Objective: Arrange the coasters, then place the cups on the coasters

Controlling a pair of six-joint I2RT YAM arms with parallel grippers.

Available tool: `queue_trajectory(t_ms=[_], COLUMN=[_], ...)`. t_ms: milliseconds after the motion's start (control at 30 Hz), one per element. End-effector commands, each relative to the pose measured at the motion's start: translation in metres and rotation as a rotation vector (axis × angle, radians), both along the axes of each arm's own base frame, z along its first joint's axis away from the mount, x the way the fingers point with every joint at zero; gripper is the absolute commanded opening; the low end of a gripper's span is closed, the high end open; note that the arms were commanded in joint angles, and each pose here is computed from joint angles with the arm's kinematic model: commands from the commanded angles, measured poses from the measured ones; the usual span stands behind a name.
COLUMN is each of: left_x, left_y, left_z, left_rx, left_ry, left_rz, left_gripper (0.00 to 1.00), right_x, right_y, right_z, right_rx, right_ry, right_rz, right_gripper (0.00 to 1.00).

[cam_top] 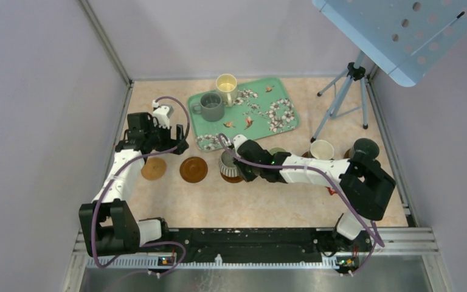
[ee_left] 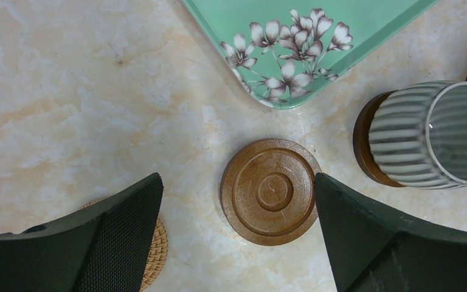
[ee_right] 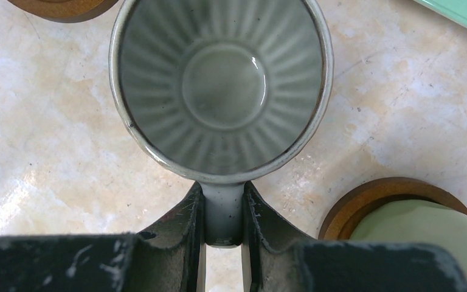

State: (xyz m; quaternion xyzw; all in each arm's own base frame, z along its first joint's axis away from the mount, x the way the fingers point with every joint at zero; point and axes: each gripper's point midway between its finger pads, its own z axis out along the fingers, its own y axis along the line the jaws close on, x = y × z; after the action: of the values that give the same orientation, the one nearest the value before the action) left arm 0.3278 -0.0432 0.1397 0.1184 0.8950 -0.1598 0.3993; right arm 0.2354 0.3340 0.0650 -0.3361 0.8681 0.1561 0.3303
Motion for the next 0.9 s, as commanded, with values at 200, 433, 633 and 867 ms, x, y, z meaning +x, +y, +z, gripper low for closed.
queue_trajectory(t_ms=[200, 433, 633, 867], left_x=[0.011, 0.011, 0.011, 0.010], left_y=[0.002, 0.003, 0.003, 0.002], left_z=[0.017, 0.016, 0.016, 0.016], left_rx=[0.001, 0.001, 0.004, 0.003], left_ry=[-0.059, -0.057, -0.057, -0.057], left_rz=[0.004, 0.005, 0.005, -0.009], left_gripper=[0.99, 0.99, 0.99, 0.99], right_x=[-0.020, -0.019, -0.023, -0.031], right_y=[-0.002, 0.000, 0.000, 0.008], right_z=[0.011, 0.007, 0.008, 0.024], right_rx=[0.032, 0.018, 0.021, 0.055], right_ry=[0.006, 0.003, 0.011, 0.022], right_rz=[0.054, 0.065, 0.084, 0.144], right_gripper=[0.08, 0.20, 0.48, 0.64])
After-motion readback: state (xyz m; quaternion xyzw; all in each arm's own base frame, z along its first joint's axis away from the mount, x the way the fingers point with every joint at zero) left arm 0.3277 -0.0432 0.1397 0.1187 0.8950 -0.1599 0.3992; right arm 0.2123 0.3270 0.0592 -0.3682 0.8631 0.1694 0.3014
